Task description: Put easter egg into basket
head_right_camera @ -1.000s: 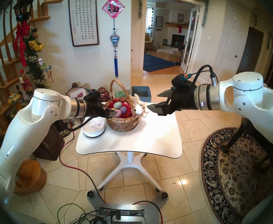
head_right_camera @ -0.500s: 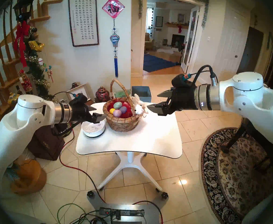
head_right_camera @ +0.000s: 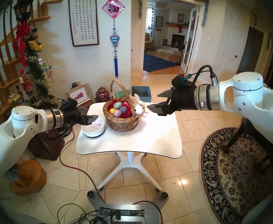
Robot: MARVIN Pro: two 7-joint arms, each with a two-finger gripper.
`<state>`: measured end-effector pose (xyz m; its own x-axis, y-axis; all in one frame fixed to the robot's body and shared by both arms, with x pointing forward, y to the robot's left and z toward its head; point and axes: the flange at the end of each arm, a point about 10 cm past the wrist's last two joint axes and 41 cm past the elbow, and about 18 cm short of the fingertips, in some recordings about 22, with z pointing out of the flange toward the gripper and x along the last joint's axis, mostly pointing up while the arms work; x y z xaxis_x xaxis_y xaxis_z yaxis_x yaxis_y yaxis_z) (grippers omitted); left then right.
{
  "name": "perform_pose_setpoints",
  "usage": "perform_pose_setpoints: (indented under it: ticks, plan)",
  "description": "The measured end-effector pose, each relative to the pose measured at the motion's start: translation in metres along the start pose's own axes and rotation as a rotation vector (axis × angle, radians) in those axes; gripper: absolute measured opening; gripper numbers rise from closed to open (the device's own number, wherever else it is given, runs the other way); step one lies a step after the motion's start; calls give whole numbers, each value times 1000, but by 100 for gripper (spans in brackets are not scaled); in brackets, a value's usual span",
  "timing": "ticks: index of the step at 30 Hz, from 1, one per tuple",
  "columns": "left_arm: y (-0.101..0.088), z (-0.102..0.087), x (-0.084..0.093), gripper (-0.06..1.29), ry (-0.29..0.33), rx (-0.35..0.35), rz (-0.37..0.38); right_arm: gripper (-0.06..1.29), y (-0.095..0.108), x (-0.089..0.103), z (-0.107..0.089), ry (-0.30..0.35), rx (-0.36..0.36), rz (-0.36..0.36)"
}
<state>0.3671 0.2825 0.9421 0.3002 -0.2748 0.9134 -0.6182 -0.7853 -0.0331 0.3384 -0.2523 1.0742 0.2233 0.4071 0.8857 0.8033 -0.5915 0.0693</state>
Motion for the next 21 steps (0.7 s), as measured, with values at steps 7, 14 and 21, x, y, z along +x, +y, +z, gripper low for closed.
perform_pose_setpoints:
  ticks: [7,14,21]
  plan:
    - [3,0,-20,121,42,-51,40,123,0,0,0,0,0,0]
    - [4,-1,-34,121,92,-89,71,123,0,0,0,0,0,0]
    - [4,-2,-44,121,149,-112,93,123,0,0,0,1,0,-1]
